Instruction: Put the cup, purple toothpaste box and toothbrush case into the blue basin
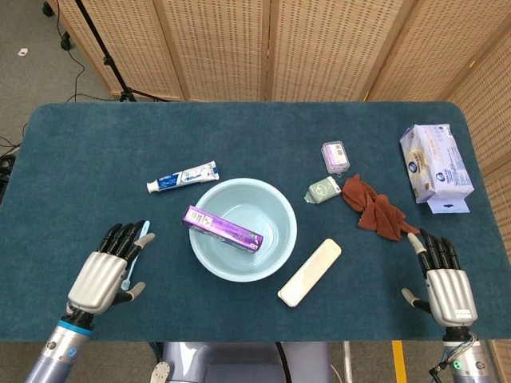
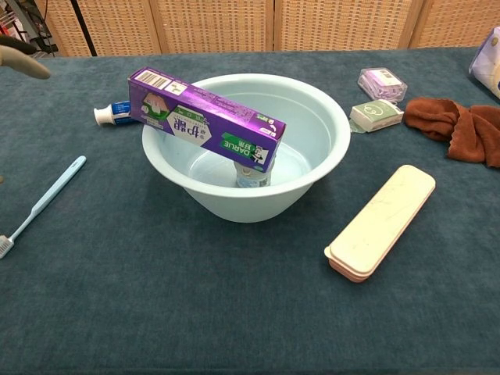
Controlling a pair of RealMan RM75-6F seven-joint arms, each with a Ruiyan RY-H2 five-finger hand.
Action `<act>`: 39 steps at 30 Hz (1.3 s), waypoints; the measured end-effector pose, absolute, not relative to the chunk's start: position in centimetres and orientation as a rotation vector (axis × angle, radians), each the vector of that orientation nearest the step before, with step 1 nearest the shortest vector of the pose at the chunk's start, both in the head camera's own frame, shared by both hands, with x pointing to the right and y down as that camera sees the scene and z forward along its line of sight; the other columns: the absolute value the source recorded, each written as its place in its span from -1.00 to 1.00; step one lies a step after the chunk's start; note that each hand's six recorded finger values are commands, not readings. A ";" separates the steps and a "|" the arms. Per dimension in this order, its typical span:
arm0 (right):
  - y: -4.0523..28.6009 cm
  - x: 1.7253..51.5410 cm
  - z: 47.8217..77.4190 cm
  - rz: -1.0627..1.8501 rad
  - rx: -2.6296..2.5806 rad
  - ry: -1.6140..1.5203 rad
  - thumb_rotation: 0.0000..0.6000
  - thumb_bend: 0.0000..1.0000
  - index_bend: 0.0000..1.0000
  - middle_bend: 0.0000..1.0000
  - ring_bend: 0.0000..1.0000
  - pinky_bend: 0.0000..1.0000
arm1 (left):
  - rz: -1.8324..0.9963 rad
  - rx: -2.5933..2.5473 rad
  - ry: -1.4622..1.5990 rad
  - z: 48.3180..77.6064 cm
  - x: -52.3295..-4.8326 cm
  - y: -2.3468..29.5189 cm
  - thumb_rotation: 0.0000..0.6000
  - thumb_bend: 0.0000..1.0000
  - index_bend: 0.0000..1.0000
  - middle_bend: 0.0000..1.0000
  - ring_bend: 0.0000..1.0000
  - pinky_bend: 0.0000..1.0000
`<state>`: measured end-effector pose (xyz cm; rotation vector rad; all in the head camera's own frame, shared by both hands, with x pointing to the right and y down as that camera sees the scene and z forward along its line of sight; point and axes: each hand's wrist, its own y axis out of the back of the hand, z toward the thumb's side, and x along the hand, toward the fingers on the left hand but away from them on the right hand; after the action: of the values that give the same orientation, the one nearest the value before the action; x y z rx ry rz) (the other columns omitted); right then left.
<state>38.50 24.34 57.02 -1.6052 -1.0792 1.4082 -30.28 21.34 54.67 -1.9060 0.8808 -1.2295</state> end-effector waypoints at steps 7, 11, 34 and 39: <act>24.5 38.2 57.1 1.409 -1.609 -1.065 1.00 -0.69 -0.98 -1.00 -1.00 -1.00 | -1.303 -1.848 0.939 55.2 -33.9 23.7 1.00 -0.57 -0.66 -1.00 -1.00 -0.94; 24.6 38.0 57.3 1.411 -1.611 -1.052 1.00 -0.69 -0.98 -1.00 -1.00 -1.00 | -1.326 -1.828 0.962 55.6 -35.2 25.1 1.00 -0.57 -0.66 -1.00 -1.00 -0.94; 24.4 33.9 59.6 1.377 -1.806 -0.885 1.00 -0.69 -0.74 -0.98 -1.00 -1.00 | -1.299 -1.844 1.024 56.0 -36.6 26.3 1.00 -0.57 -0.66 -1.00 -1.00 -0.94; 24.1 32.2 59.6 1.346 -1.833 -0.845 1.00 -0.69 -0.68 -0.93 -1.00 -0.96 | -1.296 -1.858 1.029 56.0 -36.6 26.3 1.00 -0.57 -0.66 -1.00 -1.00 -0.94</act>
<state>32.16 24.11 59.59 -1.8327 -0.8453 1.3457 -36.56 26.29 56.01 -1.8583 1.0287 -1.2960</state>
